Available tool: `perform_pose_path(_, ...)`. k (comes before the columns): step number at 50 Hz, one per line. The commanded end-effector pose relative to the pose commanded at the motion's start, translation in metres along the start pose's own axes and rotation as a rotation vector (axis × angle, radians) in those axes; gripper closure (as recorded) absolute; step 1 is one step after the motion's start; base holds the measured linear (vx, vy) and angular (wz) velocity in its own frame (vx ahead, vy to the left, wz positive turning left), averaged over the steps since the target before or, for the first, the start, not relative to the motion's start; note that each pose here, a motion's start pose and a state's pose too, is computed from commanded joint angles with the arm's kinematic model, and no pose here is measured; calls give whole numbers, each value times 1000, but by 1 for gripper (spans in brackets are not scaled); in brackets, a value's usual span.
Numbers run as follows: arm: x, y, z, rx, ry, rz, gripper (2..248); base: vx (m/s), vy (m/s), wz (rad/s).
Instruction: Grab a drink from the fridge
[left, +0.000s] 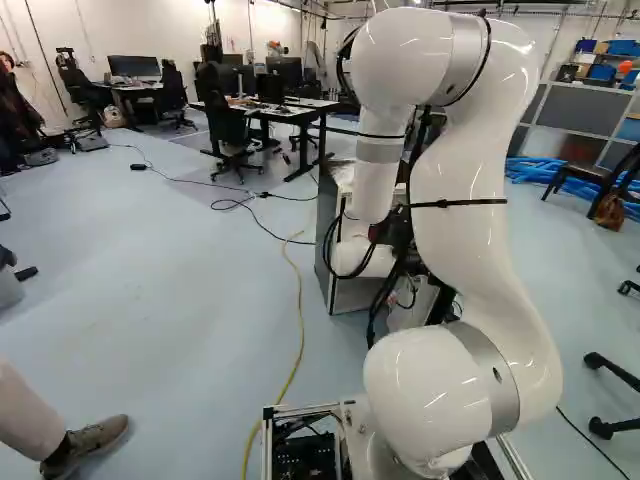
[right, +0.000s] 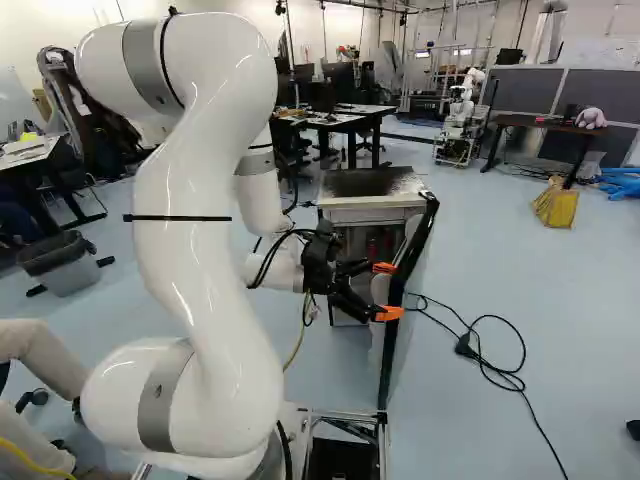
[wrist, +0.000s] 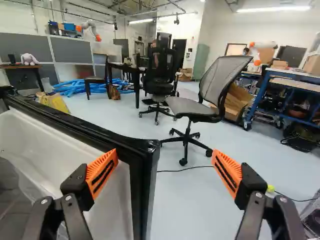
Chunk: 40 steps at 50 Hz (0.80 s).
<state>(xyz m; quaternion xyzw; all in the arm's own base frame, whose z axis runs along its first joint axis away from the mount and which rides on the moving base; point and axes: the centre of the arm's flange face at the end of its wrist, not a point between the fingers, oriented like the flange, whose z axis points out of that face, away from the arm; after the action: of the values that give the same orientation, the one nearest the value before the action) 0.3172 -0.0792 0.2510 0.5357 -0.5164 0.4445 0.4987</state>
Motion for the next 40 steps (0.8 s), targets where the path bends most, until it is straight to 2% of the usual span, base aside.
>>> perform_pose_path(40,11,-34,51,-141,-10,98,3,0,0,0)
